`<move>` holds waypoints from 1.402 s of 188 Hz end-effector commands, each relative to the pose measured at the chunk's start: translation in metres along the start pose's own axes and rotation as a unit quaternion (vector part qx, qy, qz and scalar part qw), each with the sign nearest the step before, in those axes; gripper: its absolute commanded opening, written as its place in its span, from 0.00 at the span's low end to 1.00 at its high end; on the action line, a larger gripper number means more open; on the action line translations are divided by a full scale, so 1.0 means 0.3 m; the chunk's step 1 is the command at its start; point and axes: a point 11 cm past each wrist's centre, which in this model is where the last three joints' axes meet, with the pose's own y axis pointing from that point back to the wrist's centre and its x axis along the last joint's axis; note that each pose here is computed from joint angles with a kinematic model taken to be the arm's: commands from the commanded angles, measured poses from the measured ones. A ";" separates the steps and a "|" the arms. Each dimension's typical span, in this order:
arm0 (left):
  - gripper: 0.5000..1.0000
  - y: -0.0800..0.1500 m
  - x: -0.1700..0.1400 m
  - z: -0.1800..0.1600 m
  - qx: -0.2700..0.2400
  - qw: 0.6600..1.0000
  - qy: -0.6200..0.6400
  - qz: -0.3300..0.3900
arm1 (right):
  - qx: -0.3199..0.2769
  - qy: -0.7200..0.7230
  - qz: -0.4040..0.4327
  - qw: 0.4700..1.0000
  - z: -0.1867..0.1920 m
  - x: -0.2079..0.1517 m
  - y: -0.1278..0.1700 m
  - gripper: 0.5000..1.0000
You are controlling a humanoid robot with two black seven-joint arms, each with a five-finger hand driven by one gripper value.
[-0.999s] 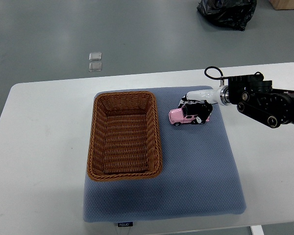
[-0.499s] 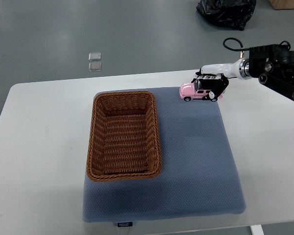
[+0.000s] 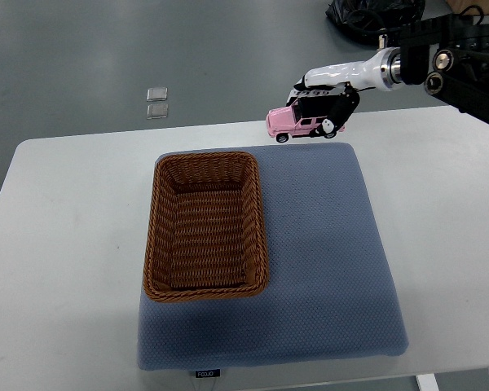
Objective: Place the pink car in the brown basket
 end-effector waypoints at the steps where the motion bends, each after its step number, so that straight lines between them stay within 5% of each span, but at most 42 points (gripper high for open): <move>1: 1.00 0.000 -0.003 0.001 0.000 1.000 0.000 -0.001 | 0.029 0.015 -0.016 0.999 -0.119 -0.031 -0.088 0.00; 57: 1.00 0.000 -0.003 0.000 0.000 1.000 -0.001 -0.002 | 0.092 0.034 -0.049 0.994 -0.391 -0.154 -0.298 0.00; 134: 1.00 0.000 -0.002 0.004 -0.001 1.000 0.000 -0.001 | 0.066 -0.017 -0.059 0.996 -0.275 -0.332 -0.364 0.00; 143: 1.00 0.000 -0.004 0.004 -0.001 1.000 0.000 -0.002 | 0.067 -0.024 -0.062 0.996 -0.270 -0.351 -0.366 0.22; 152: 1.00 0.000 -0.004 0.004 -0.001 1.000 0.000 -0.002 | 0.067 -0.024 -0.062 0.995 -0.270 -0.351 -0.366 0.22; 153: 1.00 0.000 -0.004 0.004 -0.001 1.000 0.000 -0.002 | 0.068 -0.027 -0.064 0.995 -0.268 -0.360 -0.368 0.39; 163: 1.00 0.000 -0.004 0.004 -0.001 1.000 -0.001 -0.002 | 0.070 -0.030 -0.063 0.995 -0.270 -0.358 -0.367 0.65; 182: 1.00 0.000 -0.003 0.003 -0.001 1.000 -0.002 -0.002 | 0.073 -0.036 -0.061 0.995 -0.272 -0.354 -0.367 0.79; 214: 1.00 0.000 -0.003 0.003 -0.001 1.000 -0.002 -0.001 | 0.077 -0.043 -0.052 0.995 -0.280 -0.336 -0.365 0.81; 242: 1.00 0.000 -0.001 0.002 0.000 1.000 -0.002 -0.001 | 0.125 -0.124 0.014 0.984 -0.329 -0.198 -0.335 0.81; 264: 1.00 0.000 -0.001 0.002 0.000 1.000 -0.002 -0.001 | 0.126 -0.265 0.082 0.952 -0.134 -0.151 -0.246 0.81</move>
